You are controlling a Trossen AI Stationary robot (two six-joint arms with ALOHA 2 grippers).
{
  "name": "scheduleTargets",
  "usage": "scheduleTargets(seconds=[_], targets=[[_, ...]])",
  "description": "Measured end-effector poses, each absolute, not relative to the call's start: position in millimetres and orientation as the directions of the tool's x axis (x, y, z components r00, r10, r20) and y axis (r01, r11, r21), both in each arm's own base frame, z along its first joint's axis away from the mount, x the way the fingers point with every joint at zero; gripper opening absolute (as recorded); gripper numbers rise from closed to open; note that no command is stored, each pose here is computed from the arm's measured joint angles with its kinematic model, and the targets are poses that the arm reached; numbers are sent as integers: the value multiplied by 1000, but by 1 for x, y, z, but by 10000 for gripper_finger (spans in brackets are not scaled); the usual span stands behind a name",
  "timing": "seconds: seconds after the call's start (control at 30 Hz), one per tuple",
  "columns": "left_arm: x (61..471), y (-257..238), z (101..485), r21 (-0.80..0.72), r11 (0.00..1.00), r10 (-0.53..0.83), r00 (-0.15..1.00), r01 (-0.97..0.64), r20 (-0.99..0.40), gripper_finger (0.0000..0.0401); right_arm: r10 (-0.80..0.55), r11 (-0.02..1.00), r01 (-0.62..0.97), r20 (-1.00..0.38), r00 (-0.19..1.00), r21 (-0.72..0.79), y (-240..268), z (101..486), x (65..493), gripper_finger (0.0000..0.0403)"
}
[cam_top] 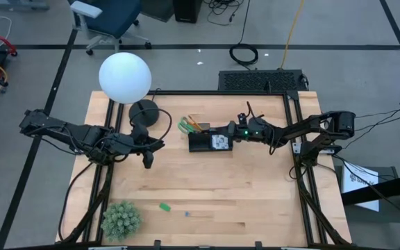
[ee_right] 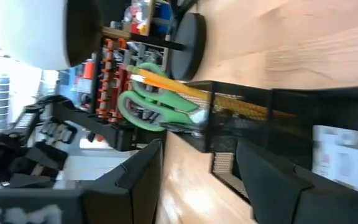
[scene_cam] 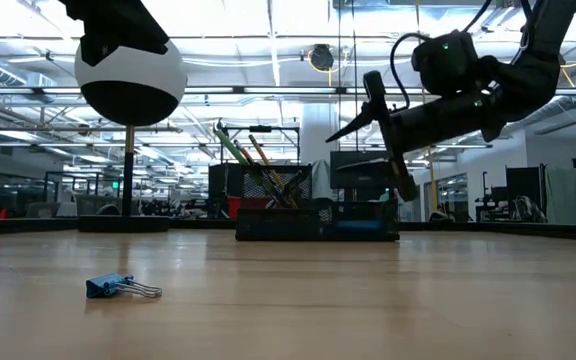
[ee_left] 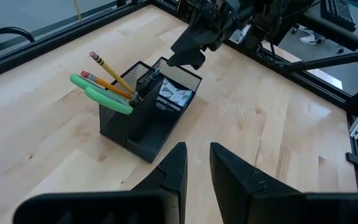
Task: Pick and place office supplies into organizer
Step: Put the green eraser into the black desk organizer
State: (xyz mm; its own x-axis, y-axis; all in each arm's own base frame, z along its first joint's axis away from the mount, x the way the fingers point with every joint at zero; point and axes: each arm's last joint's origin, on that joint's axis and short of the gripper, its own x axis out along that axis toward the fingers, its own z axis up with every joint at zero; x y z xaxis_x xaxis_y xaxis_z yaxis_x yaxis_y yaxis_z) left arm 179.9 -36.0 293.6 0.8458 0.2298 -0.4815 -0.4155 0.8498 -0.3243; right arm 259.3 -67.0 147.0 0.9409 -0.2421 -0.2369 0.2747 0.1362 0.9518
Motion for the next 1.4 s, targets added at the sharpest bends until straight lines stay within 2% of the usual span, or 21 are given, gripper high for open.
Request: scheduleTargets(seconds=[0.27,0.57,0.8,1.03,1.27,1.4], targets=[[180,-37,293,-320,862,208,849,-394,-487,62,-237,195,139,-91,967,971,-64,161,262,194],[180,-41,293,-324,914,44,854,-243,-518,63,-231,251,19,40,972,968,-61,174,263,187],[180,-45,292,-343,930,-74,844,-134,-531,63,-223,256,19,40,974,967,-53,174,265,187],[181,-48,294,-358,933,-159,844,-42,-513,63,-346,284,58,46,937,957,-50,174,265,189],[182,-51,296,-396,918,-238,835,26,-497,63,-335,271,49,46,941,961,-49,174,266,186],[184,-56,292,-392,919,-261,818,47,-513,63,-289,247,-20,93,953,969,-46,179,266,187]])
